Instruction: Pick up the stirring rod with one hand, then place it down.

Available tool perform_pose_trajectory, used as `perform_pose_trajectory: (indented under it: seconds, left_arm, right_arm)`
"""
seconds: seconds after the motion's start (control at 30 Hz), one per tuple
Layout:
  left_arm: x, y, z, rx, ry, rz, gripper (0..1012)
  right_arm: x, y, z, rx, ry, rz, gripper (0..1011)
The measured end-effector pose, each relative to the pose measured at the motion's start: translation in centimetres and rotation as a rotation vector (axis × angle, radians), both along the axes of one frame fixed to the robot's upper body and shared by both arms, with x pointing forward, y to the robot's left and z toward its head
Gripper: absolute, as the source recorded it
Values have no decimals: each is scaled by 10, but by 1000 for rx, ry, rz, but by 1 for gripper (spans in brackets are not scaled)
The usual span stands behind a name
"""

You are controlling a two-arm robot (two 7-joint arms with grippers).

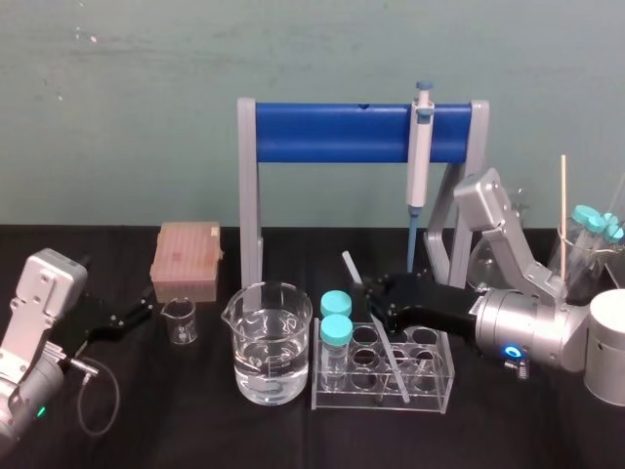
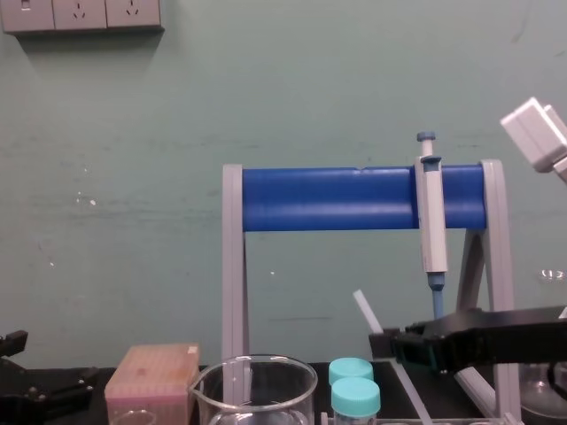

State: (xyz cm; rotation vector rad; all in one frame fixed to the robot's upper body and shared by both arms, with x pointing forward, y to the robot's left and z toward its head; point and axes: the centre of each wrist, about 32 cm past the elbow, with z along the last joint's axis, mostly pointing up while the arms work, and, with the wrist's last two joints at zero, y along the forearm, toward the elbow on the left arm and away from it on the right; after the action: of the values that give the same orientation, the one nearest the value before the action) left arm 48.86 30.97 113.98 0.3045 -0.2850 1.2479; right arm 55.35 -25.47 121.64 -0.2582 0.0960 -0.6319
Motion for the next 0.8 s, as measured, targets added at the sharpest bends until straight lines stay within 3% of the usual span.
perform_pose_trajectory:
  seconds: [0.27, 0.53, 0.7, 0.8]
  left_arm:
    - [0, 0, 0, 0, 0, 0, 1000]
    - [0, 0, 0, 0, 0, 0, 1000]
    - [0, 0, 0, 0, 0, 0, 1000]
    - [0, 0, 0, 0, 0, 0, 1000]
  right_arm:
    - [-14, -4, -19, 79, -220, -29, 62]
    - [-30, -10, -36, 199, -310, -63, 62]
    - [-35, -14, -33, 253, -347, -76, 64]
    - [-34, -17, -17, 304, -392, -83, 62]
